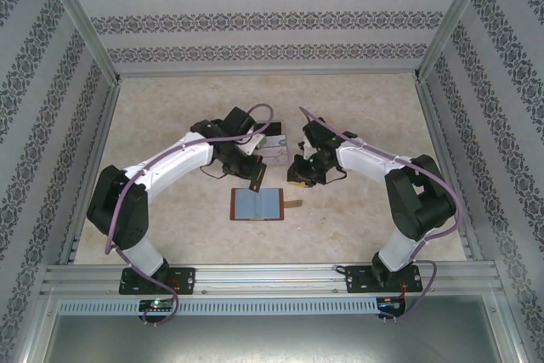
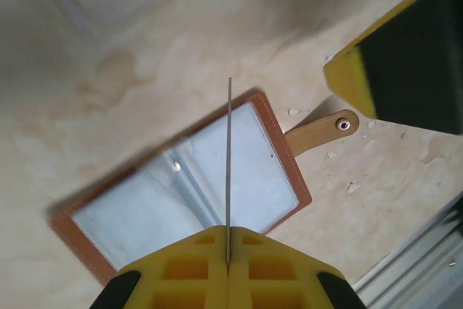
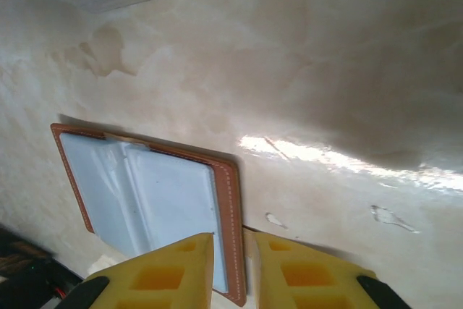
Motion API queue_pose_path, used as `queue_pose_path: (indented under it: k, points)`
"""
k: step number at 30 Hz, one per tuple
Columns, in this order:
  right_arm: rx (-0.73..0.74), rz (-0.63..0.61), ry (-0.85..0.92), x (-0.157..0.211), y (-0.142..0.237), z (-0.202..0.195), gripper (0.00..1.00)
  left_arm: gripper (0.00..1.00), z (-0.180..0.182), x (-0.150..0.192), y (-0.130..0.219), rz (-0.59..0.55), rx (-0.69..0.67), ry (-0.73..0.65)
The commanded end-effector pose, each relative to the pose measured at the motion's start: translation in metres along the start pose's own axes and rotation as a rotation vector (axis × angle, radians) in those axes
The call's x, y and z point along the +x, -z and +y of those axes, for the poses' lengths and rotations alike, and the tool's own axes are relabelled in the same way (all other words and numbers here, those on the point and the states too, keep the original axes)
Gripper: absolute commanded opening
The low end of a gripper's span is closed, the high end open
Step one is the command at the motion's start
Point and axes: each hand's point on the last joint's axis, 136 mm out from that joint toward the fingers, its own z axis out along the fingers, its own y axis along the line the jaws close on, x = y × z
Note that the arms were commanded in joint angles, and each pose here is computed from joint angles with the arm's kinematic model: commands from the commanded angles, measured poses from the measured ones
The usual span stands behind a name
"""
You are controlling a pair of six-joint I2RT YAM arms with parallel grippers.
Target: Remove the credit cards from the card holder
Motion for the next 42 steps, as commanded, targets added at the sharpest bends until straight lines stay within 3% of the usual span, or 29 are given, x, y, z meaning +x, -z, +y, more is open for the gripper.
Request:
queue_pose_path:
  k: [1,6,16,29,42]
  points:
    - [0.025,-0.009,0.011,0.0,0.01,-0.009,0.23,0.0,0.017,-0.006,0.016,0.05,-0.099,-0.262]
    - [0.026,-0.02,0.006,-0.007,0.018,-0.014,0.23,0.0,0.006,-0.026,0.022,0.028,-0.056,-0.551]
    - [0.021,-0.039,0.016,-0.016,0.03,-0.011,0.24,0.0,0.037,-0.082,0.027,0.039,-0.255,-0.856]
    - [0.028,-0.051,-0.003,-0.012,0.037,-0.017,0.24,0.0,0.05,-0.153,0.02,-0.009,-0.277,-0.959]
    - [0.029,-0.045,-0.024,-0.007,0.033,-0.023,0.24,0.0,0.054,-0.153,-0.007,0.085,-0.21,-0.975]
